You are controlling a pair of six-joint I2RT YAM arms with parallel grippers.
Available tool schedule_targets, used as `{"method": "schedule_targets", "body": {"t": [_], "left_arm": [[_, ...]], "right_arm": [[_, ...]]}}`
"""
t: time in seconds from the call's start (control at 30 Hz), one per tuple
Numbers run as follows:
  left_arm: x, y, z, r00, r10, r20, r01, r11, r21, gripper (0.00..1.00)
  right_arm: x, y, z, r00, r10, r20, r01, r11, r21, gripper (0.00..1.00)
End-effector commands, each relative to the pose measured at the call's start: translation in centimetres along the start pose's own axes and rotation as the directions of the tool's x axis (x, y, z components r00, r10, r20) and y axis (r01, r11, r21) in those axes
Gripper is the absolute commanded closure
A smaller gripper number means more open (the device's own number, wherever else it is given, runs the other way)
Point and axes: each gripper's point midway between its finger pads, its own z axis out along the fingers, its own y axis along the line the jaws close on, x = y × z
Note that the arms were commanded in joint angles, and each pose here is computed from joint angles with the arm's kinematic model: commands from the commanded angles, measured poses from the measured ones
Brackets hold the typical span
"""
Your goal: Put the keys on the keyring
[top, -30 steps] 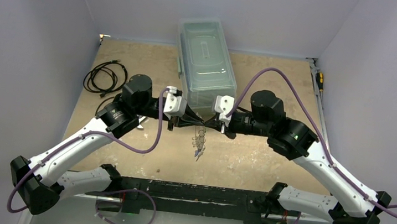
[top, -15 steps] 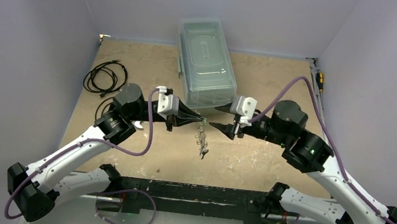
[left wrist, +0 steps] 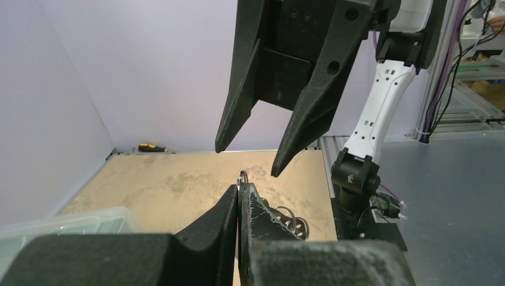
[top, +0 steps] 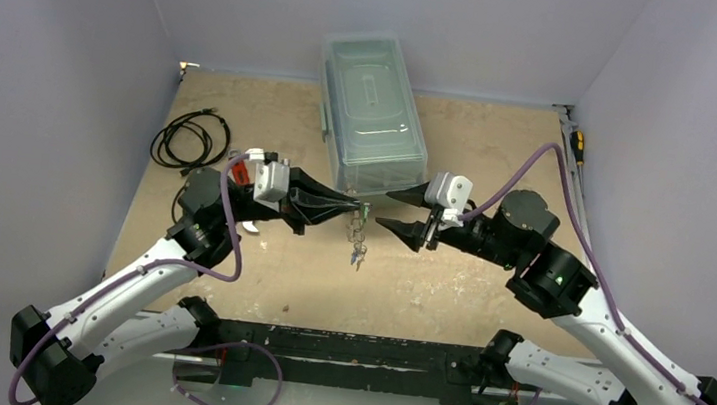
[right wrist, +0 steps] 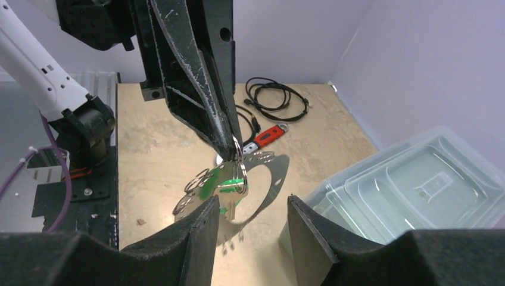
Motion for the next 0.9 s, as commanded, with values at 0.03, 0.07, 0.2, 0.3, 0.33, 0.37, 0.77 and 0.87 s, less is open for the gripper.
{"method": "schedule_targets", "body": {"t": [0.03, 0.07, 0.2, 0.3, 0.33, 0.37, 0.77, 0.87], "left_arm": [[-2.5, -1.0, -0.1, 0.996, 0.031, 0.087, -0.034, 0.999, 0.036, 1.0], [-2.5, -1.0, -0.1, 0.996, 0.027, 0.089, -0.031, 0.999, 0.038, 1.0], [-2.4, -1.1, -0.1, 0.996, 0.021, 0.092, -0.025, 0.999, 0.045, 1.0], [-2.3, -1.2, -0.1, 0.996, 0.017, 0.09, -0.021, 0.999, 0.049, 1.0], [-2.2, -1.2, -0.1, 0.996, 0.016, 0.089, -0.02, 0.999, 0.049, 1.0], [-2.2, -1.2, -0.2, 0.996, 0.015, 0.088, -0.019, 0.999, 0.047, 1.0], [-2.0, -1.0, -0.2, 0.997, 0.007, 0.083, -0.011, 0.999, 0.044, 1.0], [-2.1, -1.0, -0.2, 0.996, 0.007, 0.086, -0.01, 0.999, 0.046, 1.0]], "right_arm": [[-2.1, -0.3, 0.7, 0.997, 0.002, 0.074, -0.002, 1.0, 0.002, 0.53], [-2.2, -0.4, 0.8, 0.997, 0.003, 0.071, -0.003, 1.0, 0.002, 0.54], [-2.2, -0.5, 1.2, 0.998, 0.004, 0.063, -0.004, 1.0, -0.004, 0.57], [-2.7, -0.4, 1.2, 0.997, -0.001, 0.078, 0.002, 1.0, -0.015, 0.6], [-2.9, -0.3, 1.3, 0.996, -0.003, 0.084, 0.004, 1.0, -0.018, 0.62], [-2.9, -0.3, 1.3, 0.996, -0.002, 0.085, 0.003, 1.0, -0.021, 0.64], [-4.0, 0.6, 0.9, 0.995, -0.002, 0.105, 0.01, 0.997, -0.077, 0.61], [-3.8, 0.7, 1.0, 0.996, 0.001, 0.092, 0.007, 0.996, -0.084, 0.64]]}}
